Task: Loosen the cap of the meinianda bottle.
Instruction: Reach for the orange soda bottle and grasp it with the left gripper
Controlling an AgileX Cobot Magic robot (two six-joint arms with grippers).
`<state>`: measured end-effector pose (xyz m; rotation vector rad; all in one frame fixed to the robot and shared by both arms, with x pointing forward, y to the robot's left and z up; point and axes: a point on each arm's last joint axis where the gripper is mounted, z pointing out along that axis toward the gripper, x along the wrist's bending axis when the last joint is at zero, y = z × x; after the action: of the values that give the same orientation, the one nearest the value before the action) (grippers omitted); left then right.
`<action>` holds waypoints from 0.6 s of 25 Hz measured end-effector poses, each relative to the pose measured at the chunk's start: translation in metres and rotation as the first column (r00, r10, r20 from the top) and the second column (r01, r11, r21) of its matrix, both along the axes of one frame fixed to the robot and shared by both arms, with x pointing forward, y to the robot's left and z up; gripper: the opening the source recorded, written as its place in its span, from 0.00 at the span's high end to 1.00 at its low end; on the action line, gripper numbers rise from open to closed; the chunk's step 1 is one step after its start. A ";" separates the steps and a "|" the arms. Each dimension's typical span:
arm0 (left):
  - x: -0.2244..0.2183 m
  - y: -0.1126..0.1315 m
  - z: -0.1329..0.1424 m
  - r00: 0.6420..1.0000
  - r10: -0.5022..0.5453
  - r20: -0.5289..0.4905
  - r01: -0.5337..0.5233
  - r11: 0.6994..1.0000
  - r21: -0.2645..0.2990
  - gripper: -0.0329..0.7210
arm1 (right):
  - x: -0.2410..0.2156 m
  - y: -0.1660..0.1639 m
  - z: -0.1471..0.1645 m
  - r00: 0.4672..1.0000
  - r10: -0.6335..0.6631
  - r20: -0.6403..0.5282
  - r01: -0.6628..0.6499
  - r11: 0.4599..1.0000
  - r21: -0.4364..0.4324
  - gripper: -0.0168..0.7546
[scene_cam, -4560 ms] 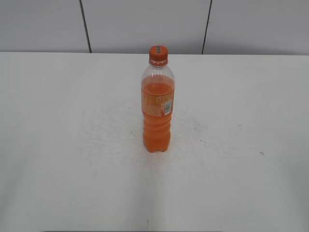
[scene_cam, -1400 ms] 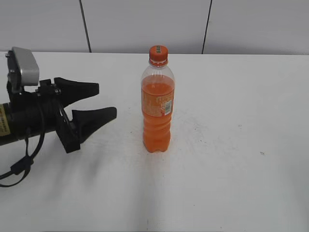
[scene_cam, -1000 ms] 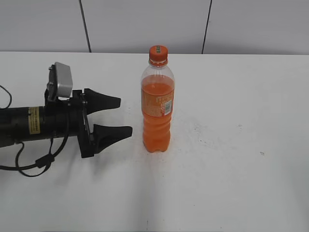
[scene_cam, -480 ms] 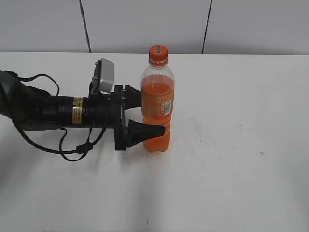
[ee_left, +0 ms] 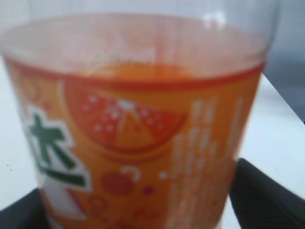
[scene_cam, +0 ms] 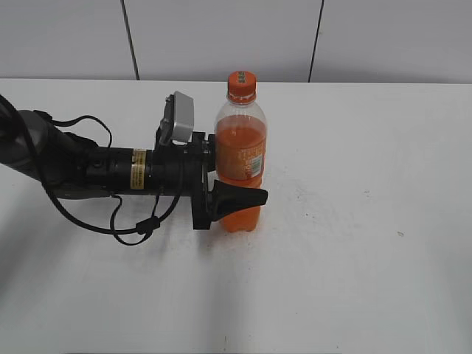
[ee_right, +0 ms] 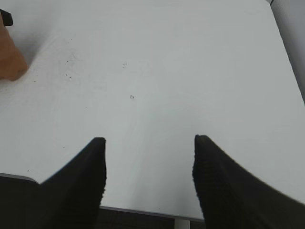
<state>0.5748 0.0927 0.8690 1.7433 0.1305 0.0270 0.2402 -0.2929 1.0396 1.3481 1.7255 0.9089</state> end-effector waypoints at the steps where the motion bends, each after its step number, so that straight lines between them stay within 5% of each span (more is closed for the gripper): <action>1: 0.000 0.000 0.000 1.000 0.005 -0.001 -0.005 1.000 -0.001 0.27 | 0.000 0.000 0.000 1.000 0.000 0.000 0.000 1.000 0.000 0.41; 5: 0.001 0.000 0.001 1.000 0.016 -0.004 -0.016 1.000 -0.007 0.40 | 0.000 0.000 0.000 1.000 0.000 0.000 0.000 1.000 0.000 0.41; 15: 0.002 0.000 0.001 1.000 0.020 -0.007 -0.020 1.000 -0.008 0.40 | 0.000 0.000 0.000 1.000 0.000 0.000 0.000 1.000 0.000 0.41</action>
<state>0.5765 0.0928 0.8696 1.7340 0.1530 0.0346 0.2402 -0.2929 1.0396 1.3481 1.7255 0.9089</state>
